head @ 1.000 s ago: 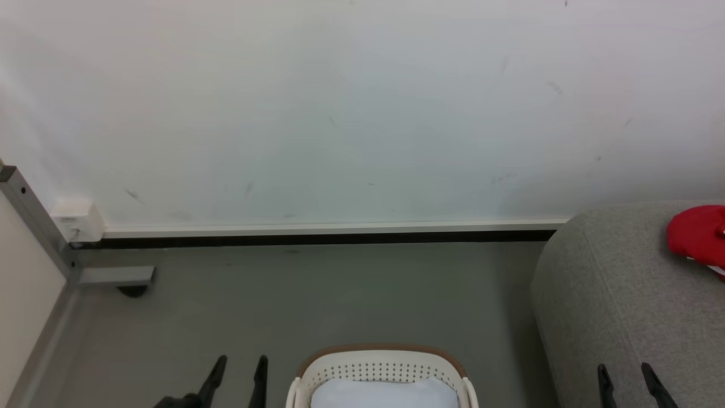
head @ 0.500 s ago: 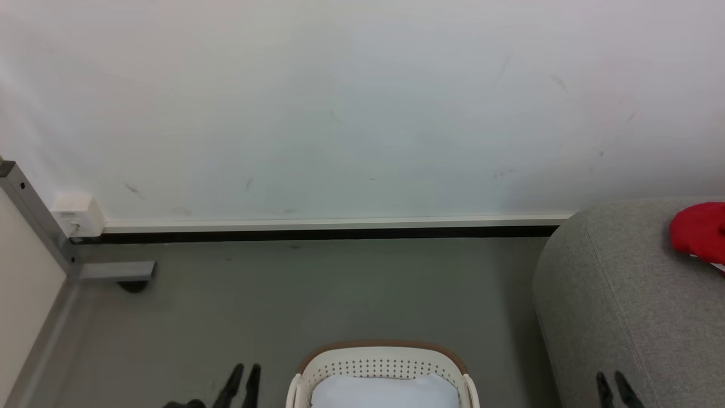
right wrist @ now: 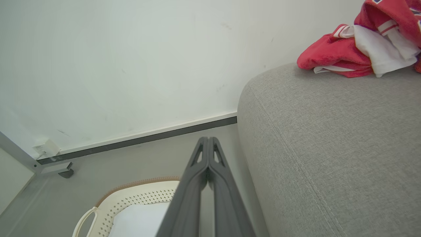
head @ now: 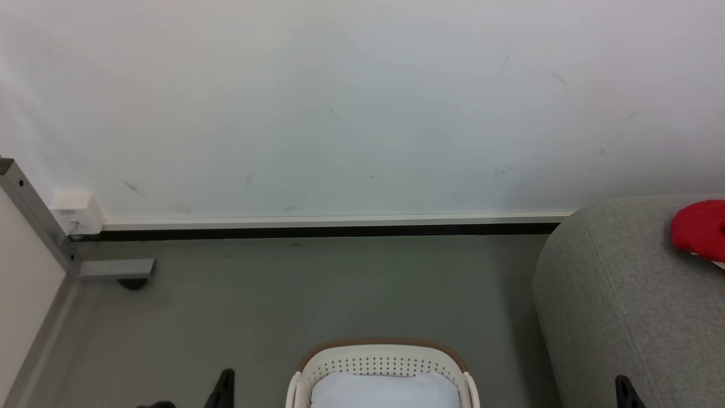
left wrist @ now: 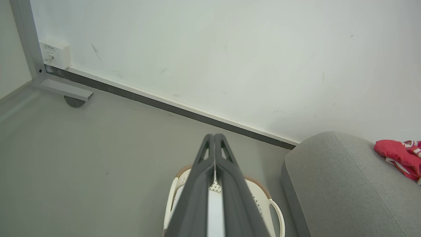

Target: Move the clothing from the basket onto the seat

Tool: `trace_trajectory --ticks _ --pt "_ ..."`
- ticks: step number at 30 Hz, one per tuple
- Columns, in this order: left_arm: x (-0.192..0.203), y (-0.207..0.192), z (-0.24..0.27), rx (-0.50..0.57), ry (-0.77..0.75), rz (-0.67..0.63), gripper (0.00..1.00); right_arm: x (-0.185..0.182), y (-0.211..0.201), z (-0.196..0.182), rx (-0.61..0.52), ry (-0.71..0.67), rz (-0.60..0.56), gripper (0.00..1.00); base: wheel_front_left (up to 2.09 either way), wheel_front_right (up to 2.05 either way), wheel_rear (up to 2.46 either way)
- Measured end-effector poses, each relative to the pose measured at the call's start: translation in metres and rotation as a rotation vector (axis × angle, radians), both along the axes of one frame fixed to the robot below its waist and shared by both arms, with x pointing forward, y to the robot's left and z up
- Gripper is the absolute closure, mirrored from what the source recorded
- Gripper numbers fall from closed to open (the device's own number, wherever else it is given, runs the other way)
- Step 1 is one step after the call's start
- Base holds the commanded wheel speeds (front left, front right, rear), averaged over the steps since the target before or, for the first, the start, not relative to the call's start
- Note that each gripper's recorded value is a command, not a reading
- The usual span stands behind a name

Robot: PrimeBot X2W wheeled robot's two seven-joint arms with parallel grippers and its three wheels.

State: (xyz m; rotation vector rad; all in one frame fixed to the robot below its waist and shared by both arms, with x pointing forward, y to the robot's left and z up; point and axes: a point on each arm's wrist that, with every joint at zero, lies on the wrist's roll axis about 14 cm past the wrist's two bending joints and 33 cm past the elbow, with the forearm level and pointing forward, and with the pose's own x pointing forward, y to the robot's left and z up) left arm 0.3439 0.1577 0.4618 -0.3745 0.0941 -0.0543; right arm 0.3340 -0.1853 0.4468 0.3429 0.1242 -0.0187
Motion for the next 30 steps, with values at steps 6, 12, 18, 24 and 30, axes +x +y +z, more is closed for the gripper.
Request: trace_trajectory --ticks 6,12,18,24,30 --pt "0.004 0.006 0.003 -0.101 0.008 0.031 1.00 0.006 -0.003 0.006 0.100 -0.010 -0.029 1.00 0.00 0.00 0.00" --pt "0.007 0.011 0.004 -0.188 0.020 0.057 1.00 0.008 -0.006 0.008 0.199 -0.008 -0.056 1.00 0.00 0.00 0.00" --pt "0.010 0.014 0.006 -0.283 0.030 0.077 1.00 0.013 -0.008 0.012 0.287 -0.014 -0.074 1.00 0.00 0.00 0.00" --pt "0.014 0.018 0.009 -0.364 0.030 0.094 1.00 0.017 -0.010 0.015 0.376 -0.017 -0.091 1.00 0.00 0.00 0.00" --pt "0.016 0.020 0.010 -0.438 0.035 0.104 1.00 0.020 -0.011 0.017 0.454 -0.017 -0.101 1.00 0.00 0.00 0.00"
